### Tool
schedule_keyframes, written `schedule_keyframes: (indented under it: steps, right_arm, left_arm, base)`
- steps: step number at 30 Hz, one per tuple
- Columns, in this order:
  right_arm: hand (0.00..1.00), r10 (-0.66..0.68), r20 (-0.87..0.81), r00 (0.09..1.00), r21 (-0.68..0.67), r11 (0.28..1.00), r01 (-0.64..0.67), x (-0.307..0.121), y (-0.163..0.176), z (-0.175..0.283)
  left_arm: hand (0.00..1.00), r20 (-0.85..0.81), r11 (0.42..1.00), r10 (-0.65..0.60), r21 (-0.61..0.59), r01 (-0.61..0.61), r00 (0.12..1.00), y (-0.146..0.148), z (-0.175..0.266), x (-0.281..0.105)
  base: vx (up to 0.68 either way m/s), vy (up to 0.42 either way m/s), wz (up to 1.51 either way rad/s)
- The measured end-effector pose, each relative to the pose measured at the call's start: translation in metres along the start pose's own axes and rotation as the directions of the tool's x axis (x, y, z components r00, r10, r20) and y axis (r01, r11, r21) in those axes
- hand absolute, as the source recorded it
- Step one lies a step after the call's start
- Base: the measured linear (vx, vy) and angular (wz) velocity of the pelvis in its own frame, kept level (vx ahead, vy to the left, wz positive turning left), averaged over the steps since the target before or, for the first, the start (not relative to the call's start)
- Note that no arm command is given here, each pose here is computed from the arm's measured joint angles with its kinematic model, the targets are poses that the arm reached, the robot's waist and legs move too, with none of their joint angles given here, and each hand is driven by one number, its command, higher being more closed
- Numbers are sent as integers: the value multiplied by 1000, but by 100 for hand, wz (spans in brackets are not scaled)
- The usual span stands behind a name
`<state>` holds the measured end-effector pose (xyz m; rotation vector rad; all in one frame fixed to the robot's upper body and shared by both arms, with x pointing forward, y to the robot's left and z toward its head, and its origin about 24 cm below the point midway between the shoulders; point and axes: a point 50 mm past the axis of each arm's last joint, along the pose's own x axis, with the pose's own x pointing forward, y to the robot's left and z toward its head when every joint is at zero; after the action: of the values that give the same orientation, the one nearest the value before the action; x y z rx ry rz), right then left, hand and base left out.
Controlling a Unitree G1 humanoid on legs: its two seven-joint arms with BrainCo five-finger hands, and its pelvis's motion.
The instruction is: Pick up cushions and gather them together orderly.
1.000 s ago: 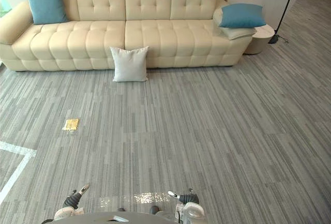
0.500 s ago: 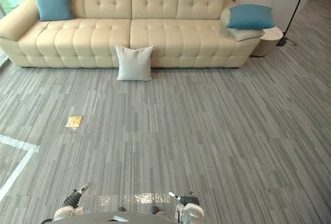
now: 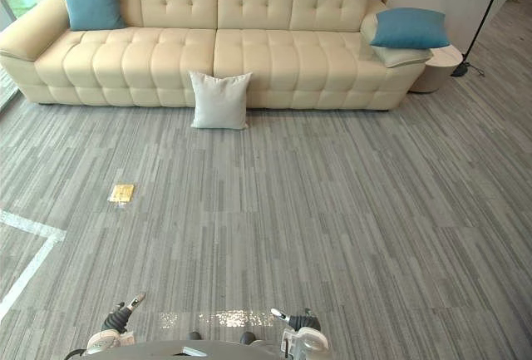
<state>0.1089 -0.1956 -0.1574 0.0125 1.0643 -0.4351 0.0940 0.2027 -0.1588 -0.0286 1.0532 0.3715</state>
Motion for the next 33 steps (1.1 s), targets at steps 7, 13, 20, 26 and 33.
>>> schedule_keyframes:
  steps: [7, 13, 20, 26, 33]
  right_arm:
    - [0, 2, 4, 1000, 3, 1000, -2, 0, 1, 2]
    - [0, -8, 8, 1000, 55, 998, 8, 0, 0, 4]
    - [0, -29, 71, 997, 88, 996, 23, 1, -7, 18]
    - [0, -26, 60, 998, 78, 997, 21, 0, -3, 16]
    - [0, 29, 58, 998, 73, 997, -33, 0, 6, 15]
  left_arm:
    - [0, 6, 1000, -1, 5, 1, 1000, 0, 2, 1]
    - [0, 17, 1000, -7, 2, 7, 1000, -2, 9, 3]
    - [0, 110, 996, -25, -86, 35, 994, -14, 32, 2]
    - [0, 150, 981, 17, -195, 13, 989, -7, 40, 2]
    - [0, 53, 995, 44, -90, -39, 998, 14, 22, 5]
  base:
    - [0, 0, 0]
    - [14, -33, 9]
    - [103, 61, 19]
    - [428, 413, -46]
    - [612, 304, -9]
